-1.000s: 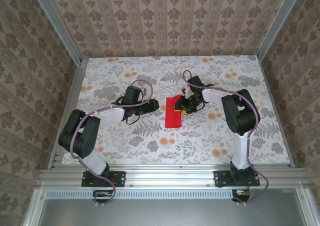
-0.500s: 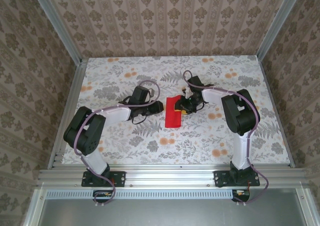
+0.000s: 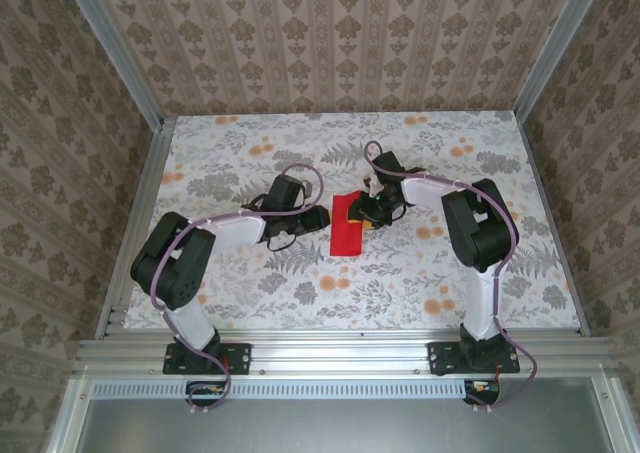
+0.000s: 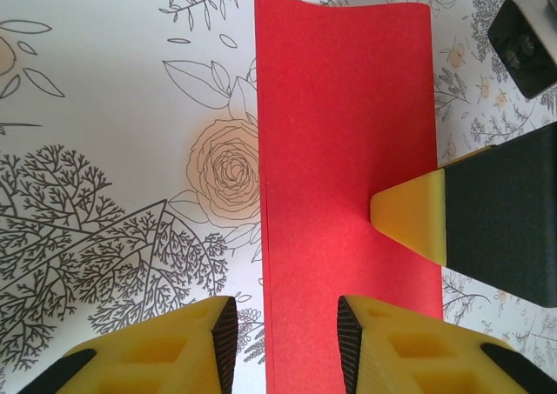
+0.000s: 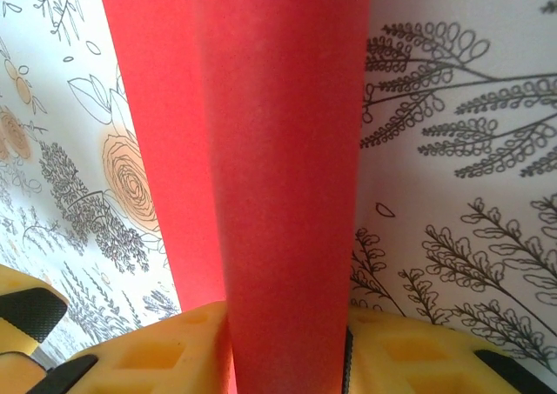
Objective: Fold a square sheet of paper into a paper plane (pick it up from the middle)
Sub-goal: Fold the square sheet of paper in half at the center of the table, then hold the square sheet of paper at the center of the table.
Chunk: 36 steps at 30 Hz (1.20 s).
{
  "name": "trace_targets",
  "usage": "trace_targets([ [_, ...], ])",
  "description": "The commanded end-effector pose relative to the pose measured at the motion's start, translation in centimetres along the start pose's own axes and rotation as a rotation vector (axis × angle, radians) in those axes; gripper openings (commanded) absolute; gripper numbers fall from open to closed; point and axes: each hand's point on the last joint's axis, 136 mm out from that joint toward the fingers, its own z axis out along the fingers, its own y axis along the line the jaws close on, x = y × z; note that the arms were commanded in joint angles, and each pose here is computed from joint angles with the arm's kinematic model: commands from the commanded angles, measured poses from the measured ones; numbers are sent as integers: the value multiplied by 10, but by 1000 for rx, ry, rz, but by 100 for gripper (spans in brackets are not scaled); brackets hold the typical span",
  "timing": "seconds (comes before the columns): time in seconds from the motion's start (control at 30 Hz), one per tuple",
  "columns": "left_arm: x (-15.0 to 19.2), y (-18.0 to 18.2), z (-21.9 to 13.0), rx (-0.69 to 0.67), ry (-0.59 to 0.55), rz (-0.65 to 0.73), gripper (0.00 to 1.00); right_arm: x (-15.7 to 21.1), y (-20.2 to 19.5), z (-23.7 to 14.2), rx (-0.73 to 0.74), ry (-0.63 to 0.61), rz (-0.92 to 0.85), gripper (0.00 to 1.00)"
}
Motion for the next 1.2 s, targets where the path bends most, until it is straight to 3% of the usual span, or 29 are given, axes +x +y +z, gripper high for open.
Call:
trace_targets([
  [0.0, -6, -5, 5, 1, -11, -5, 39, 11, -65, 16, 246, 29, 101, 37],
  [1.17, -1, -4, 11, -8, -3, 3, 35, 21, -95, 26, 409, 67, 107, 39],
])
